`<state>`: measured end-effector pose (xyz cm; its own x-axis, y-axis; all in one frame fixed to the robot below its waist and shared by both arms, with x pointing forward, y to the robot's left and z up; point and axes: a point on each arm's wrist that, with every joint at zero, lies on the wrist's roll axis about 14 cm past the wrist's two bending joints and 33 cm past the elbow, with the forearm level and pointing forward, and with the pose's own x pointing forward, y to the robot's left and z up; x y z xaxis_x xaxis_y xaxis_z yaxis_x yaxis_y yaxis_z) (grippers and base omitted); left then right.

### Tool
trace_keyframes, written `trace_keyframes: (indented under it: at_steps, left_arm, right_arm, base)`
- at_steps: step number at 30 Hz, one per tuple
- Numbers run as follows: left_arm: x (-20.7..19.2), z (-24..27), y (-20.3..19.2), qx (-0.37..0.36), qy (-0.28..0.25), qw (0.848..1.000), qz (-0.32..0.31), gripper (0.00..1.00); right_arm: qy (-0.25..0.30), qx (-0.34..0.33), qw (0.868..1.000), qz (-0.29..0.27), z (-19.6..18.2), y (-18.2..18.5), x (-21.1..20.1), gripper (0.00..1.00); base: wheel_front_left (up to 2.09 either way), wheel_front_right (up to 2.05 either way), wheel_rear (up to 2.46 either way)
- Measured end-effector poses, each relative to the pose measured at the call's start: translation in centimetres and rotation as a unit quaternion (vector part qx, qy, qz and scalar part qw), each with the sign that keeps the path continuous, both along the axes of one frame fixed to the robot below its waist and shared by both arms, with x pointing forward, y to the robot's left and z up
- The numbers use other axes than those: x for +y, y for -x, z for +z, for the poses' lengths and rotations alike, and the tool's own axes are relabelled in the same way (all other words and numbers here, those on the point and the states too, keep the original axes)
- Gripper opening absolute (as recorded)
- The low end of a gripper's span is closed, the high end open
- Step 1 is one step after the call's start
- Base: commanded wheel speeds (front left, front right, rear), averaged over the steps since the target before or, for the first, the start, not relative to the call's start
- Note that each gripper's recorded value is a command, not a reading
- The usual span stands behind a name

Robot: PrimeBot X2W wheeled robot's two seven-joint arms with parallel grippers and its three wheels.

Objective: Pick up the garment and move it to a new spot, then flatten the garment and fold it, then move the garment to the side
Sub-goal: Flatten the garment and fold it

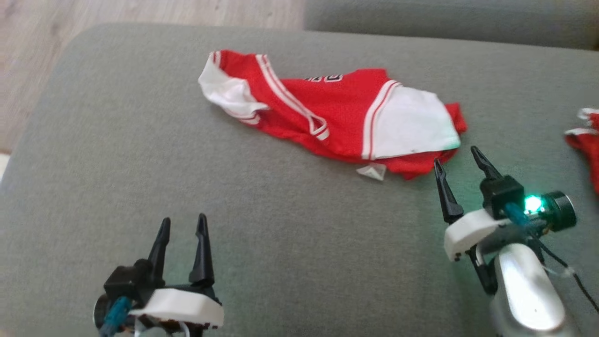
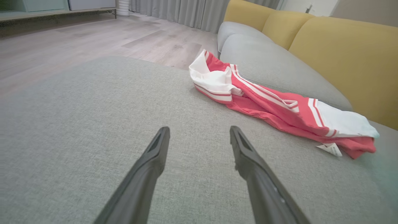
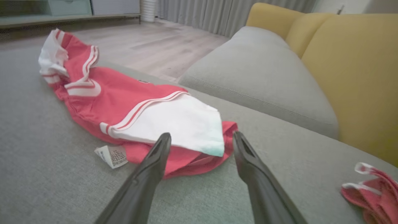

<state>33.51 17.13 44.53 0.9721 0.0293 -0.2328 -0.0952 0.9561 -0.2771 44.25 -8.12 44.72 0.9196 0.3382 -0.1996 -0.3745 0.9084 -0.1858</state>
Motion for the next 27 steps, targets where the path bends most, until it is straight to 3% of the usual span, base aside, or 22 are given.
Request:
trace_keyframes:
  at_steps: [6, 14, 15, 17, 18, 27]
  left_arm:
    - [1.1, -1.1, 0.1, 0.019, 0.002, 0.999, 0.026, 1.0]
    - [2.1, -2.1, 0.1, 0.032, -0.003, 0.998, 0.045, 1.0]
    - [2.2, -2.2, 0.0, 0.032, -0.005, 0.998, 0.046, 1.0]
    - [2.5, -2.1, -0.1, 0.03, -0.006, 0.998, 0.049, 1.0]
    - [2.5, -2.0, -0.1, 0.028, -0.006, 0.998, 0.048, 1.0]
    - [1.5, -0.8, -0.6, 0.004, -0.004, 1.0, 0.029, 1.0]
  right_arm:
    - [0.063, 0.043, 0.997, 0.03, -4.1, -1.9, 1.4, 1.0]
    - [0.08, 0.036, 0.995, 0.056, -5.3, -5.0, 3.3, 1.0]
    - [0.077, 0.03, 0.995, 0.056, -4.9, -5.3, 3.4, 0.69]
    - [0.071, 0.019, 0.996, 0.055, -4.2, -5.7, 3.4, 0.17]
    - [0.067, 0.014, 0.996, 0.055, -3.9, -5.8, 3.5, 0.0]
    - [-0.003, -0.07, 0.993, 0.093, 2.4, -4.9, 6.5, 0.0]
  base:
    - [0.0, 0.0, 0.0]
    - [0.0, 0.0, 0.0]
    - [0.0, 0.0, 0.0]
    - [0.0, 0.0, 0.0]
    - [0.0, 0.0, 0.0]
    - [0.0, 0.0, 0.0]
